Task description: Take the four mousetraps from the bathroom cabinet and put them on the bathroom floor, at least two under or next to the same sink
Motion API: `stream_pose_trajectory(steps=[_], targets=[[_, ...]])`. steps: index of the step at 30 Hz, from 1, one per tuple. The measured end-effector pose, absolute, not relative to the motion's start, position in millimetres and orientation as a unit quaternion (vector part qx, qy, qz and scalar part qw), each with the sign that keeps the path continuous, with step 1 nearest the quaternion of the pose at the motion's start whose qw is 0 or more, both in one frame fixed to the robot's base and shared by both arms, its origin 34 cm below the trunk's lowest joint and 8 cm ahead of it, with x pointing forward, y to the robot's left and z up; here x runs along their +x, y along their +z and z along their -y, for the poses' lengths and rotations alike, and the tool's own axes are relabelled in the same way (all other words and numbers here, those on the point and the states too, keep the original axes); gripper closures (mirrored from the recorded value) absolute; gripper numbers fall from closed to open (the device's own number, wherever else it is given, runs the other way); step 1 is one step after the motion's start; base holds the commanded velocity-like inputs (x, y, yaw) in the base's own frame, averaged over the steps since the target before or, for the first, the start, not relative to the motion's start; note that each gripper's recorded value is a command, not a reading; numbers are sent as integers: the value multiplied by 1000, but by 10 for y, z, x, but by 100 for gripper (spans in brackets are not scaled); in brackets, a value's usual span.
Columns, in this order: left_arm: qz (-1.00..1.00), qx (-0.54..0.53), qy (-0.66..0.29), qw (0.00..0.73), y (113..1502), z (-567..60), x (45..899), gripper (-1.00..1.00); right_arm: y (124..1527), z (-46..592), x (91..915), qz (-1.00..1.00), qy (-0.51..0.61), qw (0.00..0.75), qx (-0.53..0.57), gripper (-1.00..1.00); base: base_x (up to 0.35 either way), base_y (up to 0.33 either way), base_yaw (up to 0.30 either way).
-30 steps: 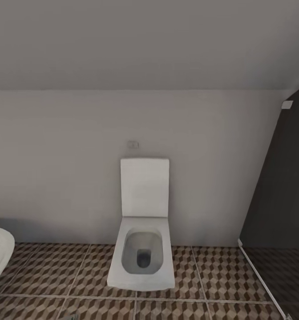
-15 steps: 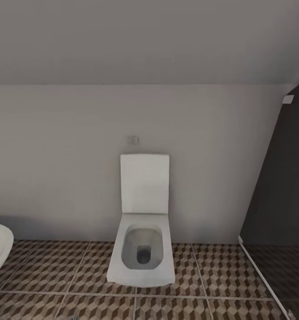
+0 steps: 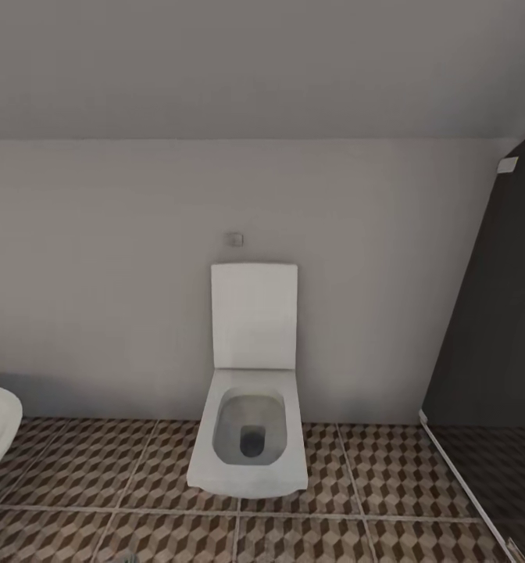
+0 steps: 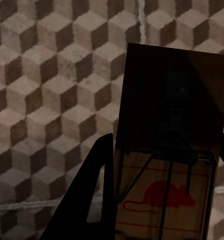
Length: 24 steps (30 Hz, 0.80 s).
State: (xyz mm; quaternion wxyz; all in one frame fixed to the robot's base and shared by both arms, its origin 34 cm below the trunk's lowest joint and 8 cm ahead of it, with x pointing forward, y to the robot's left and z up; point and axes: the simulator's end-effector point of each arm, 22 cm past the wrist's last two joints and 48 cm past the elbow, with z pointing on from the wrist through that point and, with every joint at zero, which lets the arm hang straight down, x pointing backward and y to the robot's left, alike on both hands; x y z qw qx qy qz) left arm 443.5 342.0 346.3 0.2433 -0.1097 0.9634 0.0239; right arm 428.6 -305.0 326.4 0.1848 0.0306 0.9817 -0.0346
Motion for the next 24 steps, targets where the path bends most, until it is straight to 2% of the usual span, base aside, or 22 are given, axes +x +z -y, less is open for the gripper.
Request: stream_pose_trajectory(steps=[24], targets=[[-963,-109,24,244,2944,-3421,4324,100,2744,3053,4171,-982,-35,184,30,100,0,0,0]])
